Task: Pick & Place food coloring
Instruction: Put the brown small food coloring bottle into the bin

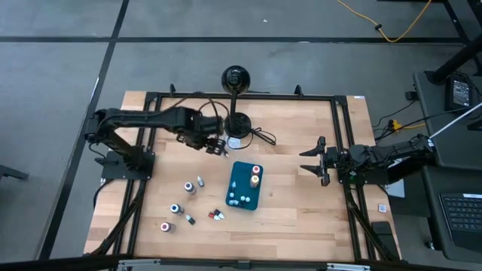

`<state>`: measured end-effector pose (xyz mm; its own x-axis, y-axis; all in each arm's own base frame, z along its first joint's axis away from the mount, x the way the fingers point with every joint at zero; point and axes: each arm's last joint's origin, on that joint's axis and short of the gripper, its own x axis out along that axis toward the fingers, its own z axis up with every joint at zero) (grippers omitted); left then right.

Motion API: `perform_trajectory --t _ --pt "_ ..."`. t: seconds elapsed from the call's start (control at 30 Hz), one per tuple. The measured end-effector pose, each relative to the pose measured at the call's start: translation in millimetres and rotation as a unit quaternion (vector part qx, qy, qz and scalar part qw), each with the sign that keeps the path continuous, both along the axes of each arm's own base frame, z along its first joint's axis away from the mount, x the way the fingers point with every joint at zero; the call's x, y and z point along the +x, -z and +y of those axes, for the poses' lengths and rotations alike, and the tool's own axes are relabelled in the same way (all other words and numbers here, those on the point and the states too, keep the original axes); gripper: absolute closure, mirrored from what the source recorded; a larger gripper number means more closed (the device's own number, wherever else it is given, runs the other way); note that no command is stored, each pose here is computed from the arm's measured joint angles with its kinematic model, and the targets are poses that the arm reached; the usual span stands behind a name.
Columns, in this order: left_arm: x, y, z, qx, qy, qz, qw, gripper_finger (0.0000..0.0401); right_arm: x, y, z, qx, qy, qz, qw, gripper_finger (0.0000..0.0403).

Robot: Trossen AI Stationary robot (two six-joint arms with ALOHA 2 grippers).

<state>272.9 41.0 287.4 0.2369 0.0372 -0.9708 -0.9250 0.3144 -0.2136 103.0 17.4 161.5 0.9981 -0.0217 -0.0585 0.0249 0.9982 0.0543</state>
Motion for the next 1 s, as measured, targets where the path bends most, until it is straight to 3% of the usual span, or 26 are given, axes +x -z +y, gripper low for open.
perform_trajectory --t 0.27,0.63,0.8,1.0 --pt "-7 35 30 -0.130 -0.104 0.062 0.984 0.0179 0 0 0 0.000 0.000 0.000 1.000 0.0179" --pt "-20 73 27 -0.235 -0.223 0.102 0.940 0.0170 0 0 0 0.000 0.000 0.000 1.000 0.0179" --pt "-24 94 22 -0.271 -0.252 0.102 0.923 0.0168 0 0 0 0.000 0.000 0.000 1.000 0.0179" --pt "-27 115 21 -0.276 -0.285 0.081 0.914 0.0172 0 0 0 0.000 0.000 0.000 1.000 0.0179"
